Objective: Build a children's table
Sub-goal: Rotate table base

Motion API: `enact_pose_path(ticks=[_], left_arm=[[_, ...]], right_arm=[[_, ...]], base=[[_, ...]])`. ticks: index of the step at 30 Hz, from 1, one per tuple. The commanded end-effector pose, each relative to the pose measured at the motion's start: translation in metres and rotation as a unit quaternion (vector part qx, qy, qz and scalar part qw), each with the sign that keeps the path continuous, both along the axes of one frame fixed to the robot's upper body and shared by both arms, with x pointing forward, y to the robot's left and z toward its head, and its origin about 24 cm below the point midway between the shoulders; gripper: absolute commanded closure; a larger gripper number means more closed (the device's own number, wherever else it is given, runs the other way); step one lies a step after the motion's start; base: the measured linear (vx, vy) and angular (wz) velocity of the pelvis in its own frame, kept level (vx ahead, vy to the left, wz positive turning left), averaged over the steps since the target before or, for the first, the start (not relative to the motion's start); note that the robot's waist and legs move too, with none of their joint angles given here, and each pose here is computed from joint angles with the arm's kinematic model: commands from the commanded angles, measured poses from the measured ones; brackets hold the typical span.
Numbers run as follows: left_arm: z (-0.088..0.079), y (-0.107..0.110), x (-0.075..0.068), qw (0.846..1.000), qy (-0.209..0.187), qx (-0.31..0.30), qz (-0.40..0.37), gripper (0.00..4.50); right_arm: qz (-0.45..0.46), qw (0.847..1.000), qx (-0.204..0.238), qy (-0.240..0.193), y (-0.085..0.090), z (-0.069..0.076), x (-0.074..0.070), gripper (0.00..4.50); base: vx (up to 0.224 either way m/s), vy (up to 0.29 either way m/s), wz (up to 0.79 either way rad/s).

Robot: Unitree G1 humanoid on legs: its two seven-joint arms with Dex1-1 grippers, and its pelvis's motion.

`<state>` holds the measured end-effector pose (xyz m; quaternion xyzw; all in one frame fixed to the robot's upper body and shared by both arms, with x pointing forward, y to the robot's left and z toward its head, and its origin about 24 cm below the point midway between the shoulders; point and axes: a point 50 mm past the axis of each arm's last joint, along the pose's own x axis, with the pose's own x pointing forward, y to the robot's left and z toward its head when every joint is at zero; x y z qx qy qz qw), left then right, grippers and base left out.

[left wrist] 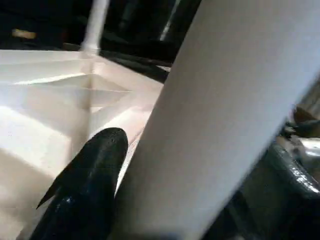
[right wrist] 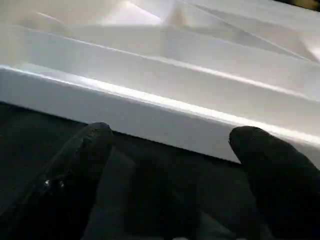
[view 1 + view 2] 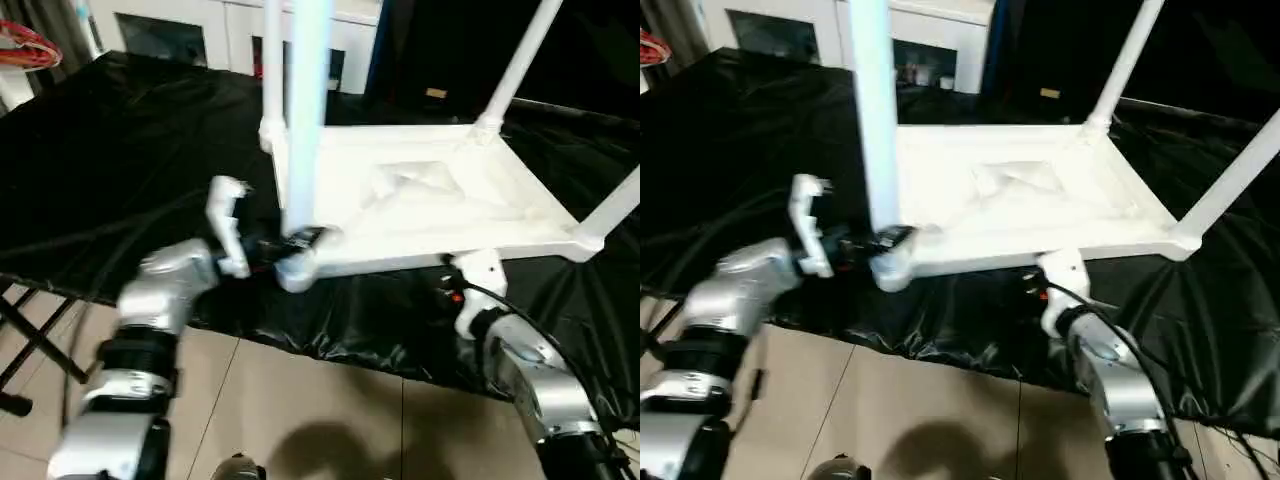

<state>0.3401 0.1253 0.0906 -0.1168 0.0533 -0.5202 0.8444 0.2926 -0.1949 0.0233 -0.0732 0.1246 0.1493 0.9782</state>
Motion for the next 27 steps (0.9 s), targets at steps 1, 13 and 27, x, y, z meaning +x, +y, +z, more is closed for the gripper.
enact_pose_path(ticks=[1,13,27], left_arm=[[0.010,-0.019,0.003,0.999,-0.022,-0.002,-0.024,0.78],[0.029,-0.042,-0.023,0.984,-0.025,-0.055,-0.165,0.78],[0.035,-0.071,-0.074,0.960,-0.001,-0.093,-0.264,0.78]], right_arm=[[-0.056,0.998,-0.011,0.001,-0.015,0.001,0.004,0.19],[-0.105,0.993,-0.048,0.038,-0.030,-0.013,0.020,0.19],[0.027,0.999,-0.008,0.034,0.036,-0.011,0.048,0.19]], base=[[0.000,0.000,0.00],[0.000,0.000,0.00],[0.000,0.000,0.00]])
